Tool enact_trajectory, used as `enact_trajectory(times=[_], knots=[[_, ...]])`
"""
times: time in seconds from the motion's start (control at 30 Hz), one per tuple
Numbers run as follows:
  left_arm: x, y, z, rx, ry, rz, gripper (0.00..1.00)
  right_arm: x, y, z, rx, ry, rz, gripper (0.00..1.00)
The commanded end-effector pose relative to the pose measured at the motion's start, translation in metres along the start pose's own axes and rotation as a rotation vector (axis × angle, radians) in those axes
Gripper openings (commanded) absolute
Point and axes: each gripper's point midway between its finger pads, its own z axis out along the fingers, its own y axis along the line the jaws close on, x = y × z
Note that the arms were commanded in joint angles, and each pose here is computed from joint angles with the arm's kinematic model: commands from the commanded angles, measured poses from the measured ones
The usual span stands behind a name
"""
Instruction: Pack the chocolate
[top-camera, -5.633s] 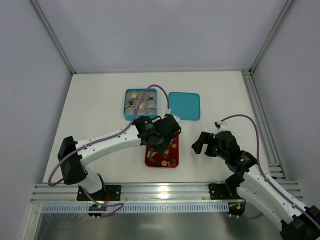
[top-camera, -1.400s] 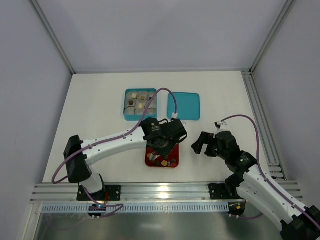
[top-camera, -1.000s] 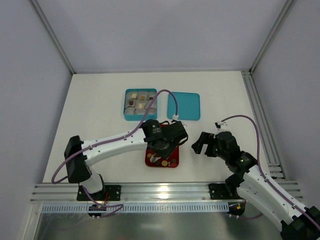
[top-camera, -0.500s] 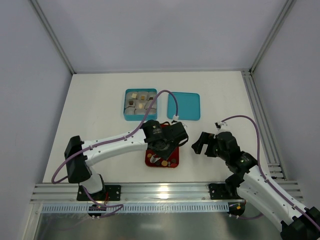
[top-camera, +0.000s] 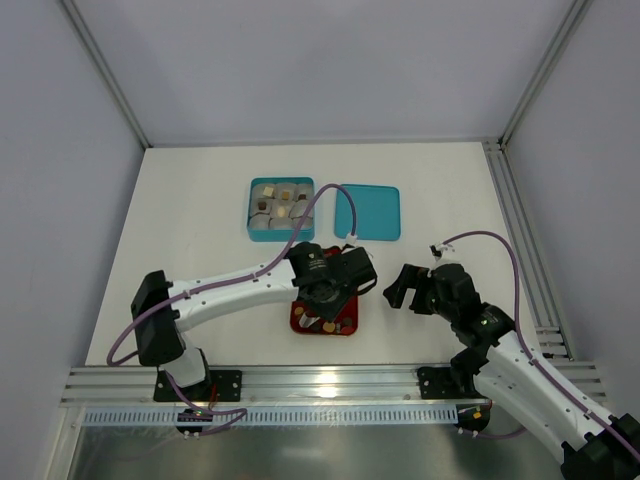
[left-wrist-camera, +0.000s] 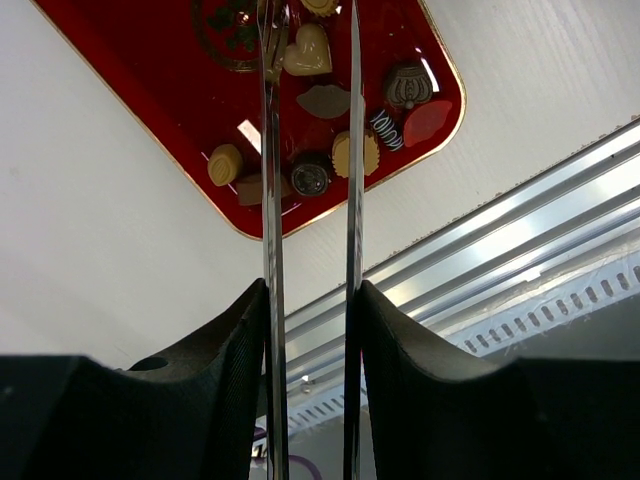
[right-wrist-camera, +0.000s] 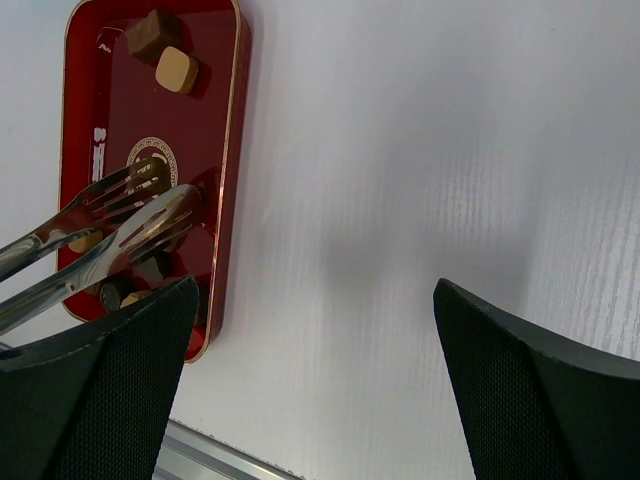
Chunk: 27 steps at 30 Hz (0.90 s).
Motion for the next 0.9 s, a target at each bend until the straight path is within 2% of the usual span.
enact_trajectory(times=[0.0, 0.57, 0.87], knots=[[-0.001, -0.001, 0.003, -0.010, -0.007, -0.005, 0.39, -0.004, 0.005, 0.000, -0.021, -0.023, 0.012, 1.00], [-0.002, 0.000, 0.008, -0.033, 0.008, 0.019, 0.31, -0.005, 0.005, 0.000, -0.021, -0.023, 0.006, 1.00], [-0.014, 0.009, 0.001, -0.086, -0.033, 0.028, 0.29, -0.007, 0.006, 0.000, -0.022, -0.028, 0.006, 1.00]])
